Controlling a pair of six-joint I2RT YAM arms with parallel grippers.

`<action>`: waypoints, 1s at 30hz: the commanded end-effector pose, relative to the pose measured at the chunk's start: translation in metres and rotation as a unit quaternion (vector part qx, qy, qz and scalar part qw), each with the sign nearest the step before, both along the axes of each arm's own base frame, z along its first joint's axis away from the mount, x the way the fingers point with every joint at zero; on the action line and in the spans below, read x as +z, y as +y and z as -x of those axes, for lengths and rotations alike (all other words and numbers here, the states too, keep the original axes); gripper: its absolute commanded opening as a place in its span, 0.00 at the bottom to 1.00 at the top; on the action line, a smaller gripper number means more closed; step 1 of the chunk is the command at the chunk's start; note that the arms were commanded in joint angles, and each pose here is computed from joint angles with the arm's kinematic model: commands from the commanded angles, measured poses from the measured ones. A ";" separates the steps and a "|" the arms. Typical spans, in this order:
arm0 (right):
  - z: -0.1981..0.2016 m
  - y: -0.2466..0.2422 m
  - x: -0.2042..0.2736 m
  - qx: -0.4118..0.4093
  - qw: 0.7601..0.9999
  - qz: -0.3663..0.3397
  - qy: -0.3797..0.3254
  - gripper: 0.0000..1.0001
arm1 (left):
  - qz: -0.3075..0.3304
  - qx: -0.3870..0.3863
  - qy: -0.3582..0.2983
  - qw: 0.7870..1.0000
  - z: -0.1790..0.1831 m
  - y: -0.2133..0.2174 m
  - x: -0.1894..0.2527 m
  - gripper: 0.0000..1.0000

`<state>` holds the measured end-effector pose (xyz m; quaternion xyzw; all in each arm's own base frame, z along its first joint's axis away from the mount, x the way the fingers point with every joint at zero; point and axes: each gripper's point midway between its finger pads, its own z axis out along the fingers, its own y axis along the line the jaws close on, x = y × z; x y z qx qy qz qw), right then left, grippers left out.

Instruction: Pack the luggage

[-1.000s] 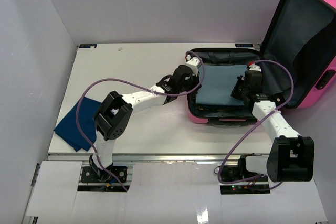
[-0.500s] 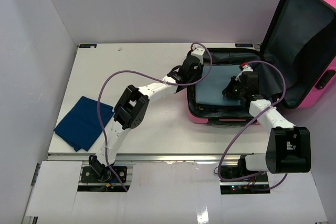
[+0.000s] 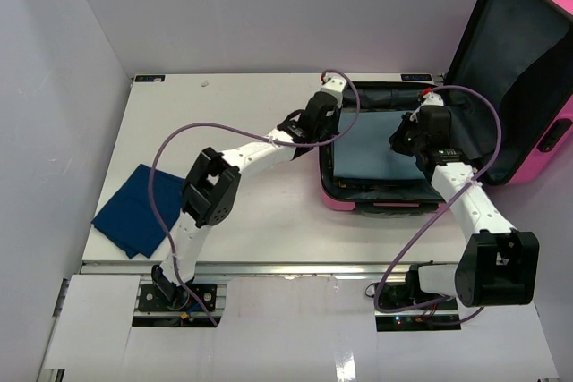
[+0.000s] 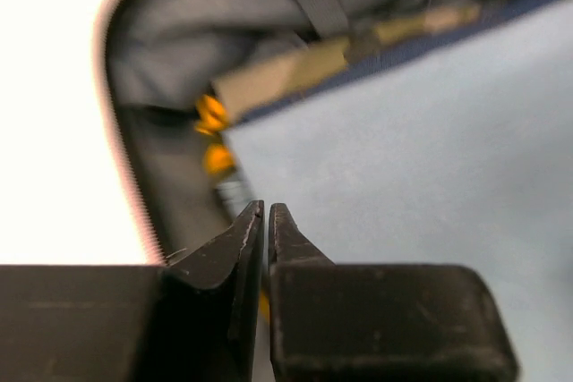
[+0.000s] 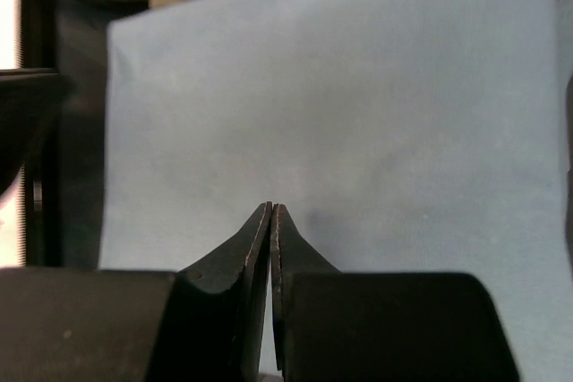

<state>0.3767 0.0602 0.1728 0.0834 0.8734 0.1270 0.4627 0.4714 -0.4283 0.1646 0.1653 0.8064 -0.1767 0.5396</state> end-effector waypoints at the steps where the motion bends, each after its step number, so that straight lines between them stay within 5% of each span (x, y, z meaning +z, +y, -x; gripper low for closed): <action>1: 0.009 0.012 0.035 0.034 0.999 0.001 -0.033 0.08 | 0.031 0.114 -0.093 0.989 0.012 0.083 0.148 0.10; 3: 0.013 0.019 0.037 0.045 0.998 -0.002 -0.037 0.08 | 0.021 0.177 -0.071 0.981 0.016 0.127 0.149 0.01; 7: 0.020 0.035 0.039 0.071 0.997 -0.005 -0.040 0.08 | 0.056 0.346 0.011 0.936 0.020 0.262 0.113 0.00; 11: 0.025 0.047 0.040 0.094 0.994 -0.015 -0.050 0.08 | 0.102 0.470 0.060 0.875 0.063 0.386 0.056 0.00; 14: 0.026 0.053 0.040 0.101 0.994 -0.016 -0.047 0.08 | 0.135 0.542 0.080 0.825 0.095 0.437 0.028 0.00; 22: 0.033 0.057 0.046 0.114 0.992 -0.018 -0.058 0.08 | 0.143 0.688 0.088 0.706 0.169 0.504 -0.024 0.00; 30: 0.034 0.058 0.041 0.118 0.991 -0.020 -0.053 0.08 | 0.103 0.751 0.142 0.636 0.194 0.523 -0.068 0.00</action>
